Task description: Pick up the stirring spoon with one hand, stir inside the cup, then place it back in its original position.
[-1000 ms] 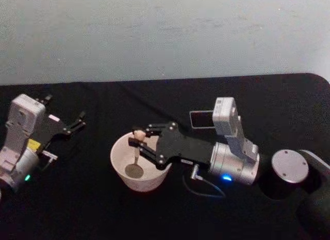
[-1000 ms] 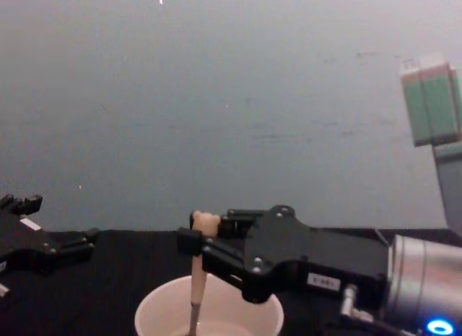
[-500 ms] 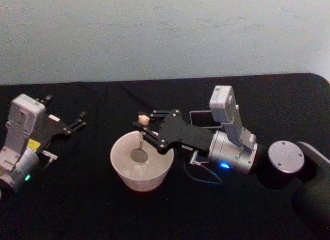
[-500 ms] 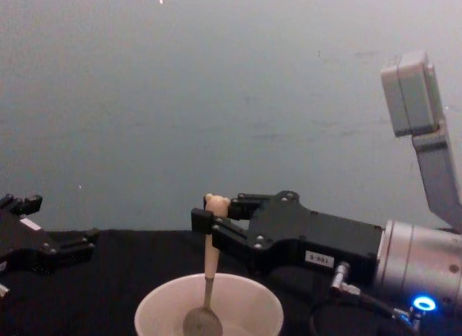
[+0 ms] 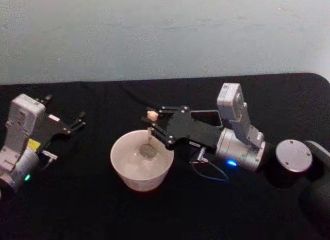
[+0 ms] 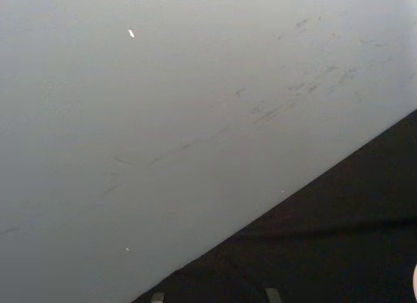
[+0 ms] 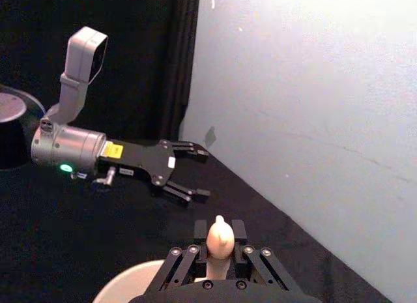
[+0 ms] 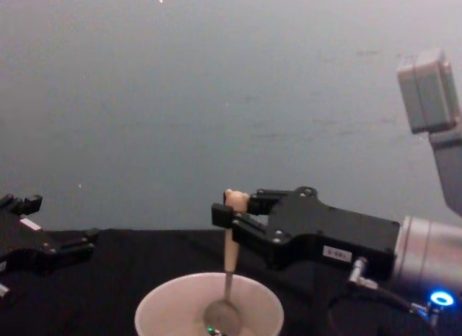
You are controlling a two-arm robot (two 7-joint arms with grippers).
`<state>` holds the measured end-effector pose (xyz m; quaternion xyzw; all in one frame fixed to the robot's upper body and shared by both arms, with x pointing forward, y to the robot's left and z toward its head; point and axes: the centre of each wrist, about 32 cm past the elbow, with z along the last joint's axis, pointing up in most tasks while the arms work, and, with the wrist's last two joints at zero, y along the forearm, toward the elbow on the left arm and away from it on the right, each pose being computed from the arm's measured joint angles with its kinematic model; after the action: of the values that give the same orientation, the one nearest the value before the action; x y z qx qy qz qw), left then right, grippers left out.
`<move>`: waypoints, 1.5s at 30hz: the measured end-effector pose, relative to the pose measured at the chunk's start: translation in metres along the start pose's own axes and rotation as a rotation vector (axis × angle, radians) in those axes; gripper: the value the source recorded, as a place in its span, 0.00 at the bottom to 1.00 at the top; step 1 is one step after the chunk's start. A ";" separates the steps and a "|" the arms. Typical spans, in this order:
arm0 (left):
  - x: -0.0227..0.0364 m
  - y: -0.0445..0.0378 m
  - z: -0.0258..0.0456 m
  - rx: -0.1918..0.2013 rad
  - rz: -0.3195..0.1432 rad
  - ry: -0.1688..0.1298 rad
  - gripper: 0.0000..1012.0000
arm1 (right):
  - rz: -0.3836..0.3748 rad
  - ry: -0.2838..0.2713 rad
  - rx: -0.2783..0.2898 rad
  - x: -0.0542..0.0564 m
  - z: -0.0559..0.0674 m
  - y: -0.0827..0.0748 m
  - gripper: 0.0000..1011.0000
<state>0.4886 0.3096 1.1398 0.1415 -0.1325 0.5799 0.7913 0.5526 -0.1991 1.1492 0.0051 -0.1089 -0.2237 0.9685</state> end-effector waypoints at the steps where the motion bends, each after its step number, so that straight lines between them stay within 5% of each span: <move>1: 0.0000 0.0000 0.0000 0.000 0.000 0.000 0.99 | -0.002 -0.001 -0.002 0.000 0.000 -0.002 0.21; 15: 0.0000 0.0000 0.0000 0.000 0.000 0.000 0.99 | 0.022 0.018 0.001 -0.013 0.006 -0.026 0.21; 28: 0.0000 0.0000 0.0000 0.000 0.000 0.000 0.99 | 0.114 0.048 0.011 -0.032 0.005 -0.016 0.21; 45: 0.0000 0.0000 0.0000 0.000 0.000 0.000 0.99 | 0.046 0.033 0.009 -0.016 -0.001 0.010 0.21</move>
<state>0.4886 0.3097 1.1398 0.1415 -0.1325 0.5799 0.7913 0.5428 -0.1835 1.1449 0.0105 -0.0940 -0.2006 0.9751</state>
